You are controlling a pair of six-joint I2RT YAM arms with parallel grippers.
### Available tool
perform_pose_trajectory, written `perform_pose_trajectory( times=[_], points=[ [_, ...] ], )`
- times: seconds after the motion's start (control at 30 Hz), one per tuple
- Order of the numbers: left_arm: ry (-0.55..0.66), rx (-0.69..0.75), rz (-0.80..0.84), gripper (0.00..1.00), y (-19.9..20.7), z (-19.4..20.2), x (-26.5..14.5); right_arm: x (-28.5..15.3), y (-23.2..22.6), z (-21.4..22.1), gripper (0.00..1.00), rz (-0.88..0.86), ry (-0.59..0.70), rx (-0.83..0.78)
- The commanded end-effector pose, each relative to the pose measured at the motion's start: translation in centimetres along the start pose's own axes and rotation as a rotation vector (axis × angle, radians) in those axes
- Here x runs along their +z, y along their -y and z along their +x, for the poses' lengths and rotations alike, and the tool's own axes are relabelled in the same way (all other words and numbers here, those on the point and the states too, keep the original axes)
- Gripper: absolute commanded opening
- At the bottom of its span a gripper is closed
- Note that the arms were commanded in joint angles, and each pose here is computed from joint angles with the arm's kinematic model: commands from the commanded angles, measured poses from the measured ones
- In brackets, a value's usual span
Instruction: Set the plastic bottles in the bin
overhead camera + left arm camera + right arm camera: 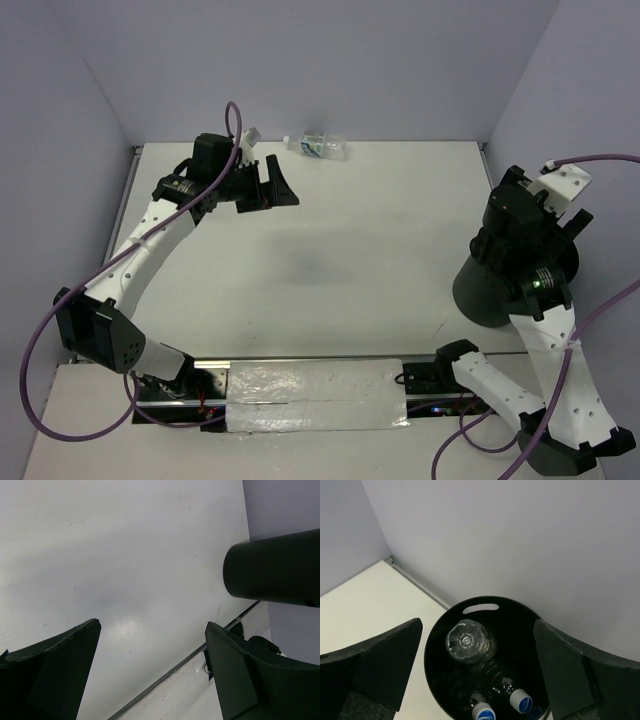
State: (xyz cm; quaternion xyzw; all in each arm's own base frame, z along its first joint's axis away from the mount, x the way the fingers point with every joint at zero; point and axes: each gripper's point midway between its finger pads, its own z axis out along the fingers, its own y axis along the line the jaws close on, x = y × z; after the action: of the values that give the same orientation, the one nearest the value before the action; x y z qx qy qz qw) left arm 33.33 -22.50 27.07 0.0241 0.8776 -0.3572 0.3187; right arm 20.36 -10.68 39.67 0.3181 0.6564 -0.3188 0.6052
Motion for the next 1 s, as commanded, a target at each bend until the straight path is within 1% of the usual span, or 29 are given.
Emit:
perform_pose_trajectory(
  times=[0.0,0.13,0.2,0.23,0.33,0.37,0.4,0.43,0.47,0.5,0.53,0.6,0.63,0.7,0.77,0.8,0.87,0.93,0.97],
  points=[
    [0.02,-0.007,0.013,0.99,0.4,-0.5,-0.2,0.0,-0.8,0.1,1.0,-0.05,-0.028,0.014],
    [0.019,-0.017,0.016,0.99,0.3,-0.3,-0.1,-0.3,-2.3,0.7,1.0,-0.122,-0.086,-0.027],
    [0.022,-0.023,0.013,0.99,0.3,-0.4,0.0,-0.5,-3.1,0.7,1.0,-0.159,-0.107,-0.021],
    [0.018,-0.036,0.003,0.99,0.1,-0.5,0.2,-0.8,-4.1,0.7,1.0,-0.218,-0.128,-0.02],
    [0.019,-0.073,-0.059,0.99,-1.0,-1.1,1.2,-1.5,-6.1,0.1,1.0,-0.317,-0.176,-0.016],
    [0.025,-0.083,-0.08,0.99,-1.1,-1.6,1.2,-2.3,-7.7,0.3,1.0,-0.405,-0.214,-0.003],
    [0.041,-0.094,-0.118,0.99,-1.8,-2.1,1.6,-2.8,-8.6,0.5,1.0,-0.456,-0.245,-0.012],
    [0.028,-0.119,-0.15,0.99,-2.6,-2.0,2.5,-3.2,-10.0,0.1,1.0,-0.508,-0.266,-0.003],
    [0.04,-0.125,-0.165,0.99,-2.6,-2.8,2.5,-4.4,-11.6,0.2,1.0,-0.603,-0.306,0.006],
    [0.034,-0.143,-0.2,0.99,-3.4,-2.9,3.4,-5.1,-12.4,-0.4,1.0,-0.654,-0.318,0.015],
    [0.051,-0.145,-0.207,0.99,-3.2,-3.8,3.4,-5.8,-14.0,0.1,1.0,-0.712,-0.355,0.009],
    [0.049,-0.173,-0.259,0.99,-4.3,-4.0,4.3,-7.0,-15.6,-0.5,1.0,-0.781,-0.367,0.021],
    [0.069,-0.176,-0.264,0.99,-4.1,-4.9,4.3,-7.4,-16.8,-0.1,1.0,-0.808,-0.383,0.006],
    [0.074,-0.212,-0.314,0.99,-5.2,-5.2,5.1,-9.1,-18.7,-0.1,1.0,-0.883,-0.396,-0.013],
    [0.1,-0.243,-0.338,0.99,-5.5,-6.2,5.3,-9.5,-20.4,0.9,1.0,-0.882,-0.41,-0.065],
    [0.117,-0.289,-0.366,0.99,-6.3,-6.6,6.0,-10.2,-21.1,1.3,1.0,-0.892,-0.415,-0.085],
    [0.16,-0.355,-0.37,0.99,-7.0,-8.3,6.4,-10.1,-21.9,2.0,1.0,-0.867,-0.424,-0.108],
    [0.196,-0.457,-0.312,0.99,-7.0,-10.3,8.0,-9.9,-22.1,2.0,1.0,-0.854,-0.422,-0.089],
    [0.193,-0.519,-0.308,0.98,-7.8,-10.6,9.7,-9.9,-22.0,1.6,1.0,-0.852,-0.411,-0.068]
  ],
)
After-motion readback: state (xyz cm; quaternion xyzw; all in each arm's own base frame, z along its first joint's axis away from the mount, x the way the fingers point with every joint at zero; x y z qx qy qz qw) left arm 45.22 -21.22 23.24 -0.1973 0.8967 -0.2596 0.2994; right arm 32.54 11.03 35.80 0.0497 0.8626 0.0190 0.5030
